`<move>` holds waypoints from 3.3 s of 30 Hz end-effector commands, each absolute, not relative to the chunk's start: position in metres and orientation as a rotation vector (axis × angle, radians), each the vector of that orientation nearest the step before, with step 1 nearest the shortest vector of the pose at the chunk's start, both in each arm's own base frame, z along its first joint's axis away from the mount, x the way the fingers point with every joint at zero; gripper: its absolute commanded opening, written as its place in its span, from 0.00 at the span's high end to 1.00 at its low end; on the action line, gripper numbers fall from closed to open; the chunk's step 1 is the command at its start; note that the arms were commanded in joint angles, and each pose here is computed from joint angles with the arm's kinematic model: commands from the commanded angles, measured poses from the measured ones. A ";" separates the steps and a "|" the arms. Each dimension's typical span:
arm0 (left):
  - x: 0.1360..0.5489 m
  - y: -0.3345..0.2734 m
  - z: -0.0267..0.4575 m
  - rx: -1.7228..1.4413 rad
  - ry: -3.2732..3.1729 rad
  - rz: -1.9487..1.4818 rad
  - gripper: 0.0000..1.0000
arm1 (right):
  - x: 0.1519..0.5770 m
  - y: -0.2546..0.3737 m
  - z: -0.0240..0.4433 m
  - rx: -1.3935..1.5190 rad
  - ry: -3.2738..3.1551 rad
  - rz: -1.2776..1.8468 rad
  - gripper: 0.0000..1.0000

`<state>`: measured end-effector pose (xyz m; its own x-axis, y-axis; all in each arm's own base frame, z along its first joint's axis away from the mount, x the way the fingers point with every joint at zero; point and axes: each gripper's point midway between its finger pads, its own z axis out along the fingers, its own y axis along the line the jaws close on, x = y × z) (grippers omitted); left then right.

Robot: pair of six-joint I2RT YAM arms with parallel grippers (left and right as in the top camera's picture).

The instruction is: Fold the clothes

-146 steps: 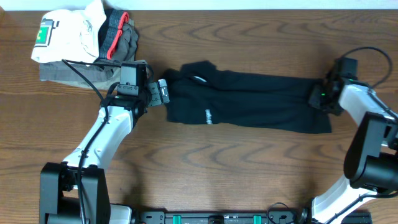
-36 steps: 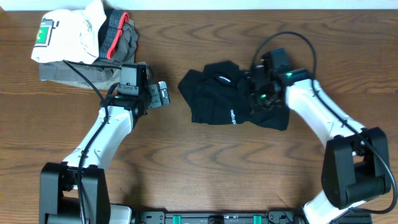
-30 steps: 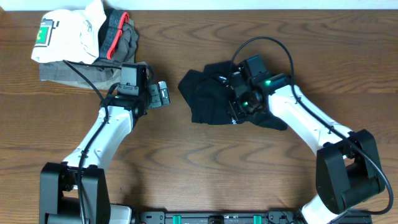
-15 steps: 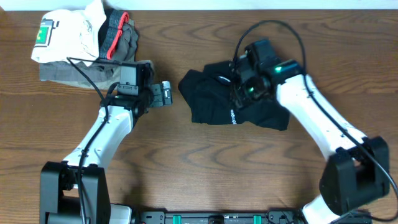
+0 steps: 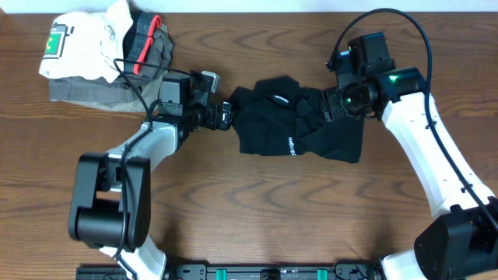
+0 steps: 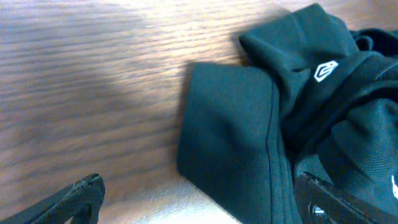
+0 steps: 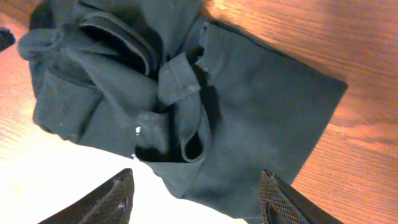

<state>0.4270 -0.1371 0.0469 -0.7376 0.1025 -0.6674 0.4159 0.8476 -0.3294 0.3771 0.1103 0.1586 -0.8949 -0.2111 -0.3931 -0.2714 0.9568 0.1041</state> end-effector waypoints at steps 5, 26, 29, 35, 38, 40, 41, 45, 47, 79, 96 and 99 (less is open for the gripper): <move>0.426 -0.159 0.046 0.477 2.312 -0.787 0.02 | 0.380 0.108 0.166 -0.339 2.705 0.212 0.37; 0.435 -0.155 0.038 0.435 2.341 -0.701 0.39 | 0.376 0.107 0.164 -0.342 2.722 0.214 0.37; 0.443 -0.141 0.039 0.394 2.359 -0.674 0.39 | 0.375 0.107 0.164 -0.343 2.727 0.213 0.37; 0.445 -0.136 0.024 0.385 2.425 -0.676 0.38 | 0.379 0.108 0.166 -0.341 2.705 0.215 0.36; 0.441 -0.143 0.016 0.403 2.432 -0.742 0.38 | 0.380 0.108 0.167 -0.341 2.700 0.216 0.36; 0.436 -0.150 0.015 0.420 2.427 -0.812 0.38 | 0.380 0.108 0.167 -0.341 2.700 0.215 0.36; 0.435 -0.152 0.016 0.430 2.421 -0.830 0.38 | 0.381 0.108 0.167 -0.341 2.700 0.215 0.36; 0.432 -0.158 0.030 0.464 2.361 -0.957 0.38 | 0.381 0.108 0.167 -0.342 2.700 0.215 0.36; 0.426 -0.165 0.041 0.499 2.308 -1.074 0.38 | 0.381 0.108 0.167 -0.341 2.700 0.215 0.36; 0.405 -0.156 0.020 0.461 2.467 -1.033 0.94 | 0.379 0.107 0.166 -0.338 2.708 0.209 0.37; 0.390 -0.078 0.112 0.180 2.509 -0.777 0.94 | 0.406 0.126 0.112 -0.233 2.768 0.343 0.99; 0.383 -0.073 0.117 0.179 2.530 -0.723 0.94 | 0.409 0.129 0.093 -0.227 2.804 0.394 0.99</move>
